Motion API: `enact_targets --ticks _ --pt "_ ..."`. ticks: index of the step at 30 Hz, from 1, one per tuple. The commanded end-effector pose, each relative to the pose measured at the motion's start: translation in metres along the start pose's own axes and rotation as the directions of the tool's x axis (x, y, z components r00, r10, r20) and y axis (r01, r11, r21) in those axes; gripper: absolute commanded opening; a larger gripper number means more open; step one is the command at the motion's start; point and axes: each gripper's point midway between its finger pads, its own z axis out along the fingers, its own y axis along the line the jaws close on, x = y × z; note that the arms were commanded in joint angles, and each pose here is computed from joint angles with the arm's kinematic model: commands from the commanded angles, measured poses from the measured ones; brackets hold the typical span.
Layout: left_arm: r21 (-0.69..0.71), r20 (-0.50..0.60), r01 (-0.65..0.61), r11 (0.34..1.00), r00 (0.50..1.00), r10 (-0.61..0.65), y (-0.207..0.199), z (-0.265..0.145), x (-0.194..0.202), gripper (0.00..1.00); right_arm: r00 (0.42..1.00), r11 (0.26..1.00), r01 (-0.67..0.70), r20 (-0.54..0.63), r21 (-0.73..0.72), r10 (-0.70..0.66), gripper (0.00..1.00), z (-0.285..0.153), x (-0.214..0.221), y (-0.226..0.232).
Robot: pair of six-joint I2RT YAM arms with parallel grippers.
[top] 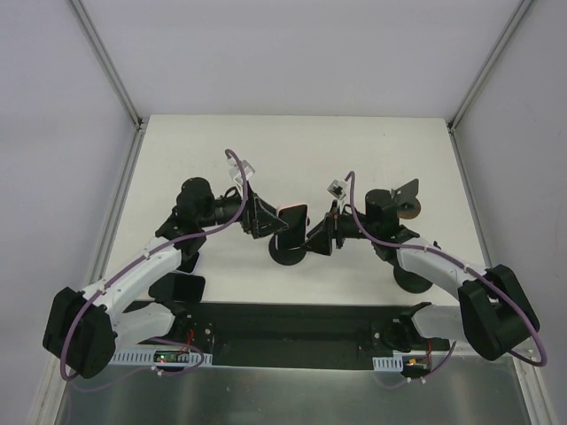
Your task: Place the phone on the phone stand
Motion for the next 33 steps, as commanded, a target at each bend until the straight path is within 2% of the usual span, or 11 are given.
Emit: enact_targets --ticks 1,5,6,8,10,13,15,23,27,32,33 --pt "-0.064 0.071 -0.012 0.998 0.997 0.017 -0.002 -0.018 0.008 0.7 0.994 0.993 0.097 0.064 -0.068 -0.093 0.81 0.009 -0.033 0.019" --pt "-0.138 0.111 0.003 0.99 0.994 0.013 0.009 -0.032 0.028 0.64 0.993 0.995 0.093 0.076 -0.047 -0.09 0.8 0.01 -0.037 0.015" --pt "-0.125 0.113 -0.02 0.992 0.993 0.035 0.007 -0.034 0.031 0.54 0.993 0.994 0.095 0.077 -0.046 -0.091 0.8 0.01 -0.038 0.015" --pt "-0.087 0.057 -0.032 0.996 0.998 0.037 0.006 -0.031 0.051 0.47 0.992 0.994 0.097 0.08 -0.044 -0.093 0.8 0.011 -0.04 0.015" --pt "-0.054 -0.009 -0.072 0.996 0.997 0.072 0.002 -0.021 0.066 0.49 0.993 0.995 0.092 0.077 -0.043 -0.088 0.8 0.012 -0.04 0.013" --pt "-0.079 -0.059 -0.141 0.987 0.989 0.136 0.008 -0.006 0.083 0.62 0.994 0.995 0.086 0.076 -0.044 -0.082 0.79 0.013 -0.041 0.013" --pt "-0.088 -0.078 -0.142 0.986 0.988 0.136 0.014 0.002 0.091 0.63 0.993 0.995 0.092 0.081 -0.046 -0.088 0.78 0.012 -0.042 0.015" --pt "-0.104 -0.017 -0.132 0.986 0.991 0.131 0.023 0.014 0.084 0.49 0.994 0.995 0.088 0.066 -0.047 -0.084 0.78 0.009 -0.035 0.016" --pt "-0.133 -0.013 -0.145 0.98 0.989 0.144 0.027 0.008 0.088 0.47 0.995 0.995 0.086 0.059 -0.049 -0.083 0.78 0.01 -0.034 0.014" --pt "-0.141 -0.021 -0.118 0.983 0.993 0.116 0.03 0.012 0.087 0.22 0.996 0.993 0.086 0.045 -0.076 -0.083 0.75 0.015 -0.034 0.017" --pt "-0.141 -0.02 -0.11 0.984 0.994 0.109 0.029 0.014 0.086 0.07 0.995 0.993 0.089 0.044 -0.081 -0.086 0.75 0.016 -0.034 0.019"
